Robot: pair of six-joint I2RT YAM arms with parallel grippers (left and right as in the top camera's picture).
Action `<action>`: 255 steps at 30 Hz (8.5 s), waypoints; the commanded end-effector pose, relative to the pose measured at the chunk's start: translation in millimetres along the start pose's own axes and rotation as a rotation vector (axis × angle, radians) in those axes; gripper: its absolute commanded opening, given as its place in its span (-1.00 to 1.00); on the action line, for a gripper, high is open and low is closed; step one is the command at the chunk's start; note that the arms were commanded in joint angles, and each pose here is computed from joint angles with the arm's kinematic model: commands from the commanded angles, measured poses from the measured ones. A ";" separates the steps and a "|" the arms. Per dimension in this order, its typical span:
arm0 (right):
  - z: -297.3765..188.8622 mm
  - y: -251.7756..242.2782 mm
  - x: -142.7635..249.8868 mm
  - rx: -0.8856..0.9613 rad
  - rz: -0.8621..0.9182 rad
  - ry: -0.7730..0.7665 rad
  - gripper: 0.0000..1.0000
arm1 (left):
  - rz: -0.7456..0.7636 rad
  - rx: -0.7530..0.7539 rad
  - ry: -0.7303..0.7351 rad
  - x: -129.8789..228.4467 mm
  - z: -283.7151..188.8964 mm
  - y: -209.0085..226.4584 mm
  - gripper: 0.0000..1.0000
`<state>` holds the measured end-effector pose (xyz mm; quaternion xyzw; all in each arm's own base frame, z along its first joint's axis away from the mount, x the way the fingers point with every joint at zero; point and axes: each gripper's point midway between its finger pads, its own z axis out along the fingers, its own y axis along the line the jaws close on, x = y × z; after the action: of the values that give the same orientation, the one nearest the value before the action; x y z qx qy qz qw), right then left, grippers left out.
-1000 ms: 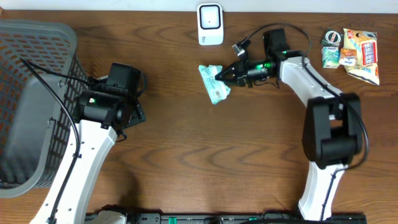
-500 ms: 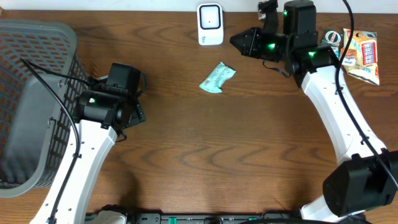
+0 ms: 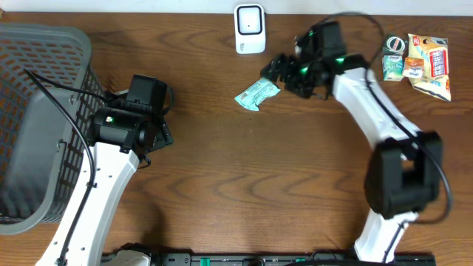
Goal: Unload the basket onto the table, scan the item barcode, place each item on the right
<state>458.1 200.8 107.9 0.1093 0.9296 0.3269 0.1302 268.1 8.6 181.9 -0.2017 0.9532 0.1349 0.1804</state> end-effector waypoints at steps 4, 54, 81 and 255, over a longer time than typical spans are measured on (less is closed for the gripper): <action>62.8 -21.1 20.3 0.038 0.145 0.084 0.73 | -0.013 -0.010 -0.011 -2.3 -1.6 3.8 0.96; -14.8 85.3 23.1 -0.270 -0.367 -0.003 -0.98 | -0.013 -0.010 -0.011 -2.3 -1.6 3.8 0.95; -80.6 140.0 44.9 -0.355 -0.591 -0.087 -0.98 | -0.013 -0.010 -0.011 -2.3 -1.6 3.8 0.95; 2.8 -48.3 103.3 0.912 -0.683 0.298 0.38 | -0.013 -0.010 -0.011 -2.3 -1.6 3.7 0.95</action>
<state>346.2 192.9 49.3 -0.2092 0.9614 -0.1760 0.0298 268.1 8.6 181.9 -0.2017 0.9532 0.1349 0.1804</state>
